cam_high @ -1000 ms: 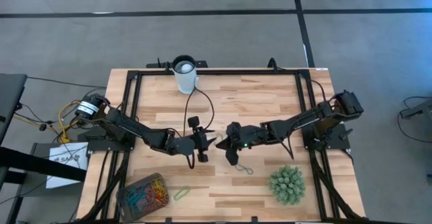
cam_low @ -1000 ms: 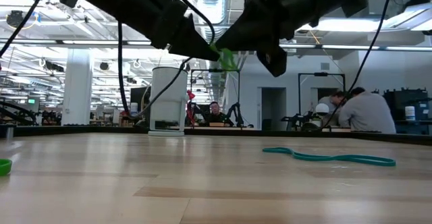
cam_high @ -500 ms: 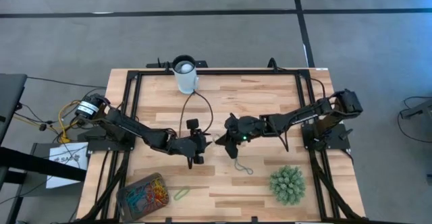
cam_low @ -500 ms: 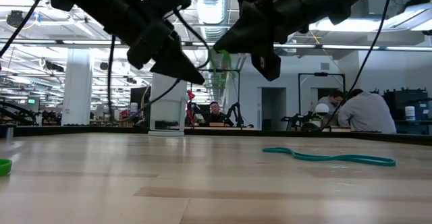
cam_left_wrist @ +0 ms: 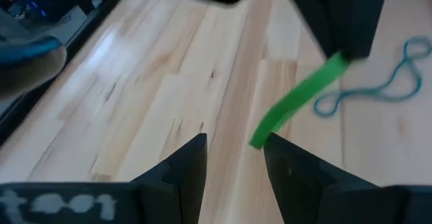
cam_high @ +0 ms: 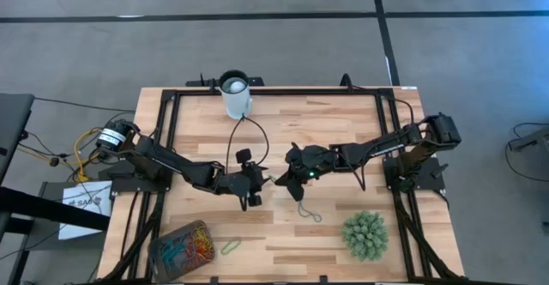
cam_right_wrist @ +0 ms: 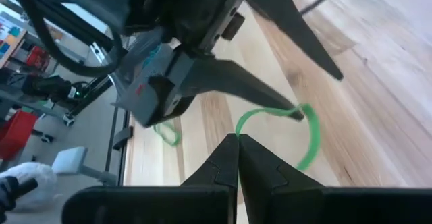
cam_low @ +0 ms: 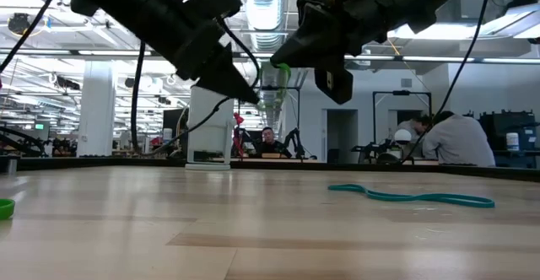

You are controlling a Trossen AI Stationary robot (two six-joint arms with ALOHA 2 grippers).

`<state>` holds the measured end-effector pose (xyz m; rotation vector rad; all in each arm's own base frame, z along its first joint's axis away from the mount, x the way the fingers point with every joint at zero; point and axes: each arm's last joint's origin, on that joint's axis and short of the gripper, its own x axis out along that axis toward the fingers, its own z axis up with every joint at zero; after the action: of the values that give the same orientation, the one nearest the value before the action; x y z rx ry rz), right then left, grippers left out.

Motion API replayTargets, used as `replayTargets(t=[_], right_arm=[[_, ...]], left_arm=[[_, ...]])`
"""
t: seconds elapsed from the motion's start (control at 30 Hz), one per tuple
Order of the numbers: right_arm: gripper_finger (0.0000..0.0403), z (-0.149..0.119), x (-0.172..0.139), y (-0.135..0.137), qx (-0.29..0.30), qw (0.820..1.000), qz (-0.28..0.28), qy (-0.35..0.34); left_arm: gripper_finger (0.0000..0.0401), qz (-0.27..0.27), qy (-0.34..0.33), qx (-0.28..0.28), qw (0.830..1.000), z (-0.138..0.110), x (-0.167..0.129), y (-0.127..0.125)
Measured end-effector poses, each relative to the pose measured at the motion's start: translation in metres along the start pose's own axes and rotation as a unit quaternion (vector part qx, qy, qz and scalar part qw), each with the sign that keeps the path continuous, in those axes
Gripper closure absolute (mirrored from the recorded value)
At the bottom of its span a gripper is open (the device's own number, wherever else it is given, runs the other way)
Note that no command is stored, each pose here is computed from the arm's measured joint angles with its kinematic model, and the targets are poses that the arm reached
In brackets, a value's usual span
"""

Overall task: Pick and place items into bin
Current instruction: Put the green rubber band into the black bin

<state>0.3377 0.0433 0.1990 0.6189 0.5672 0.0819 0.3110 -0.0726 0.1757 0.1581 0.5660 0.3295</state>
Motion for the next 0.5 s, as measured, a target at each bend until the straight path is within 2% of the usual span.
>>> replayTargets(t=[0.23, 0.5], right_arm=[[0.0402, 0.000, 0.000, 0.000, 0.000, 1.000, -0.001, -0.003], [0.0402, 0.000, 0.000, 0.000, -0.003, 1.000, -0.002, -0.003]], left_arm=[[0.0262, -0.008, -0.050, -0.008, 0.999, 0.011, -0.001, -0.001], [0.0262, -0.030, -0.056, 0.000, 0.998, 0.013, -0.001, -0.002]])
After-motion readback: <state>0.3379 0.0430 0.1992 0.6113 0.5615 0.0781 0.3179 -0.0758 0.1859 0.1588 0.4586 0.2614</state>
